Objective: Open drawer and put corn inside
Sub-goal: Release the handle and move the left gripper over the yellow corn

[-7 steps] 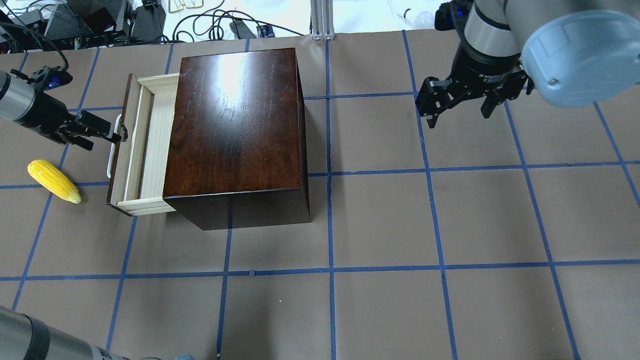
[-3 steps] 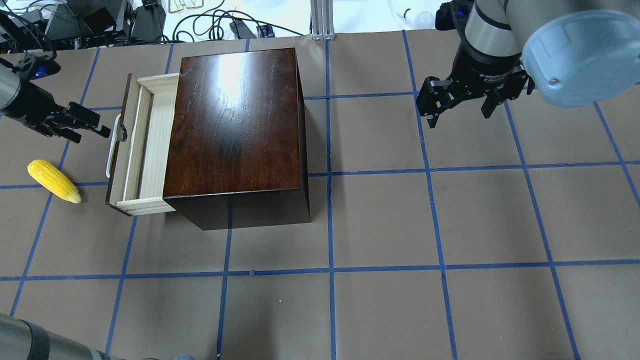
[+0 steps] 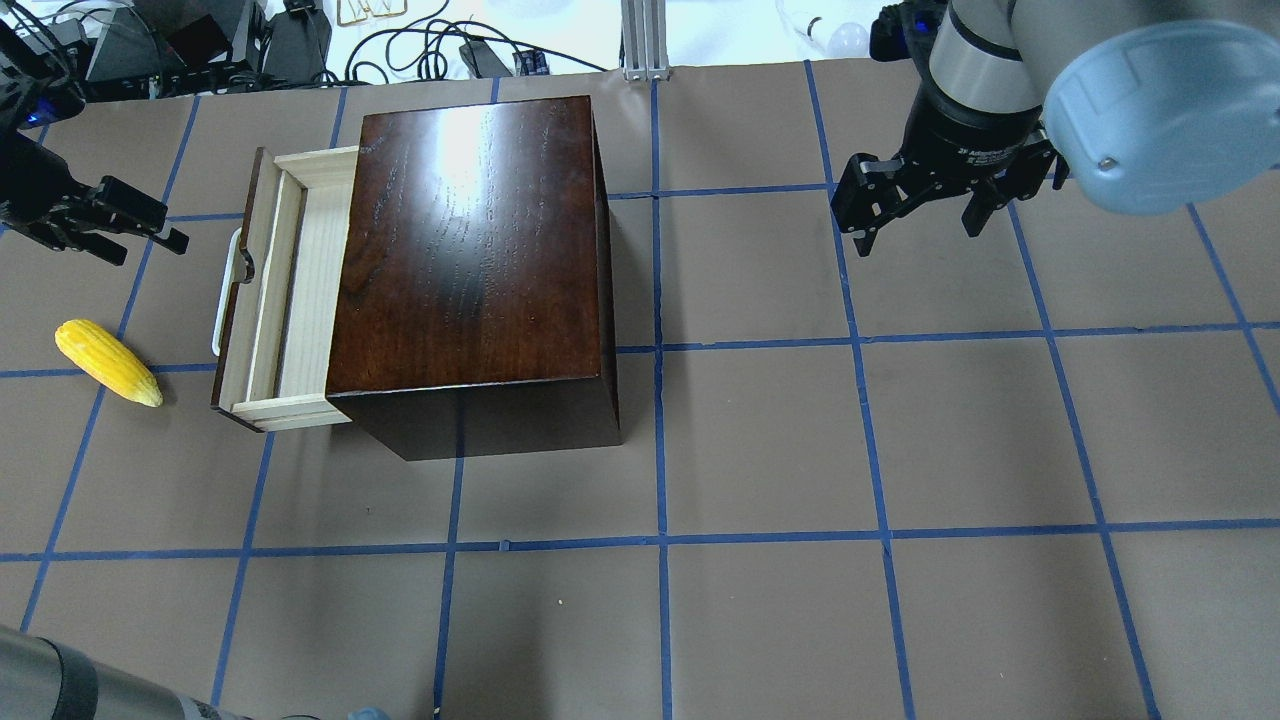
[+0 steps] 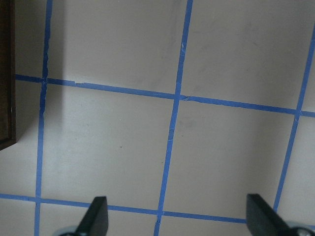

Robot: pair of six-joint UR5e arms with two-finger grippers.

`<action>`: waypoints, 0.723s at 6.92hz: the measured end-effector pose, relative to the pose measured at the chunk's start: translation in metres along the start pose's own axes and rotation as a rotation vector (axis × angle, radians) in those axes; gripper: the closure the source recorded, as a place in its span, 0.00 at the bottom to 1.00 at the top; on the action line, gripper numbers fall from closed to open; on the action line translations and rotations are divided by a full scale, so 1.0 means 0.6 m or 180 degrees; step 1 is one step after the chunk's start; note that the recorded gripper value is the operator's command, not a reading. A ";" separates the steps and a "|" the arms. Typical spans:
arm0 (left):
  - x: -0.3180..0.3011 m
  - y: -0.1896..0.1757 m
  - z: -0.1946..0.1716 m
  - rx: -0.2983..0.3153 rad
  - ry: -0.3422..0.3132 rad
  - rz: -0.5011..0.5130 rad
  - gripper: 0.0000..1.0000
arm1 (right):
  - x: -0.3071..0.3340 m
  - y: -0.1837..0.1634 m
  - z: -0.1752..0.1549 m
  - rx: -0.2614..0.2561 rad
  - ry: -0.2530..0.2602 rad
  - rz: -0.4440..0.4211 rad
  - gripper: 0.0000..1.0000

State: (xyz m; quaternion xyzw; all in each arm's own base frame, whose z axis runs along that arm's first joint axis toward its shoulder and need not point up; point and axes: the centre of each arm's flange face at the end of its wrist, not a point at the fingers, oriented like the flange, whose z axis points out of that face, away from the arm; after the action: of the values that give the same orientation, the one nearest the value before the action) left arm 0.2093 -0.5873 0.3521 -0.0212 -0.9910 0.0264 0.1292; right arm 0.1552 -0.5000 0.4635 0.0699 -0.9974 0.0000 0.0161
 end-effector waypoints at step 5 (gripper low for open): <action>-0.088 0.029 0.024 -0.0122 -0.0052 -0.1029 0.00 | 0.000 0.000 0.000 0.0000 0.0000 0.0001 0.00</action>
State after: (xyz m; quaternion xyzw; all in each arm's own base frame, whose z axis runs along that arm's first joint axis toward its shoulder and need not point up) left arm 0.2571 -0.5730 0.3234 0.1363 -0.9829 -0.0135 0.1234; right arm 0.1550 -0.5000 0.4635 0.0697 -0.9974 0.0000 0.0161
